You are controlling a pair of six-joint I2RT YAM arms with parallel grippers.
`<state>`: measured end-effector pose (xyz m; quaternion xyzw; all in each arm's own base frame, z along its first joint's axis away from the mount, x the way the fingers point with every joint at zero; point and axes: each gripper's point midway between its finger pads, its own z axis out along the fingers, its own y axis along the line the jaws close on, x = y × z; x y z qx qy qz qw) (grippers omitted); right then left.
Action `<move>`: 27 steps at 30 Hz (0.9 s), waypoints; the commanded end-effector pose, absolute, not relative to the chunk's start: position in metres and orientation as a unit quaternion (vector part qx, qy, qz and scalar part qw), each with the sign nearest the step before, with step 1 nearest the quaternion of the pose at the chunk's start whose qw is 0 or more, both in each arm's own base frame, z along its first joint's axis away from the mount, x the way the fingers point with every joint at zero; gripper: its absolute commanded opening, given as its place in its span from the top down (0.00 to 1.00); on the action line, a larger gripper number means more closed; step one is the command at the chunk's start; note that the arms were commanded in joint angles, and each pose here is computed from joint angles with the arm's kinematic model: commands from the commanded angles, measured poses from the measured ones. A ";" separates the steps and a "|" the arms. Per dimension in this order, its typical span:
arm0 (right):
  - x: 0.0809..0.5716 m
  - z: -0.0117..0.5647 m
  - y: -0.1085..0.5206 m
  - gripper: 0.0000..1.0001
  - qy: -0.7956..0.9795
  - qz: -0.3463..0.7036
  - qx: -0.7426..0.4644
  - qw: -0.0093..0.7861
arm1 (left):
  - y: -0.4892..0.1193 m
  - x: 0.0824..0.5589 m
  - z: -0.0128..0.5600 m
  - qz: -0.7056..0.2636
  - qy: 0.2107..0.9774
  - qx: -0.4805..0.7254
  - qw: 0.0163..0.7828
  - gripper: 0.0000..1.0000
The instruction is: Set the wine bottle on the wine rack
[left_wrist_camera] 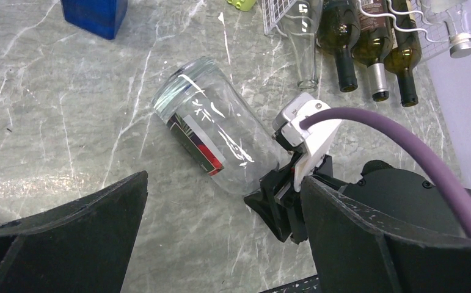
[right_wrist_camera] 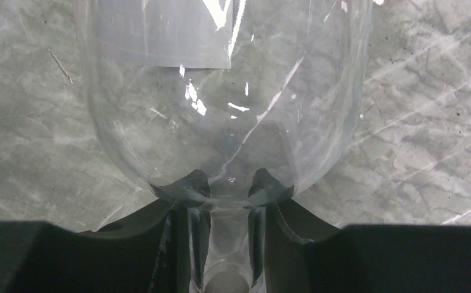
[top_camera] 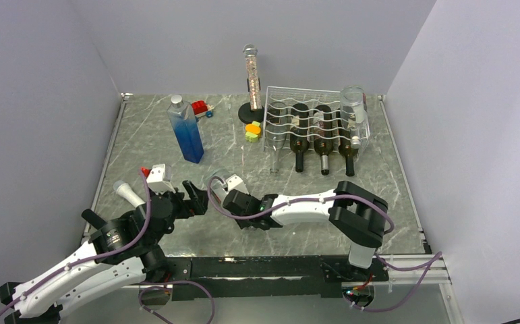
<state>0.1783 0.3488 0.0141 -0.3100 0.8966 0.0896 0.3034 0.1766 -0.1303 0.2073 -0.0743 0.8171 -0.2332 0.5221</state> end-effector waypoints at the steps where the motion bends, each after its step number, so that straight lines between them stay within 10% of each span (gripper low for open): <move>1: 0.181 0.000 0.350 0.85 0.906 0.082 -0.301 0.285 | -0.131 0.178 0.230 -0.250 0.803 -0.077 0.536 0.01; 4: 0.183 -0.001 0.348 1.00 0.909 0.082 -0.296 0.283 | -0.131 0.178 0.231 -0.247 0.805 -0.075 0.534 0.01; 27: 0.212 0.194 0.335 1.00 0.841 0.162 -0.240 0.456 | -0.127 0.178 0.244 -0.251 0.796 -0.080 0.545 0.01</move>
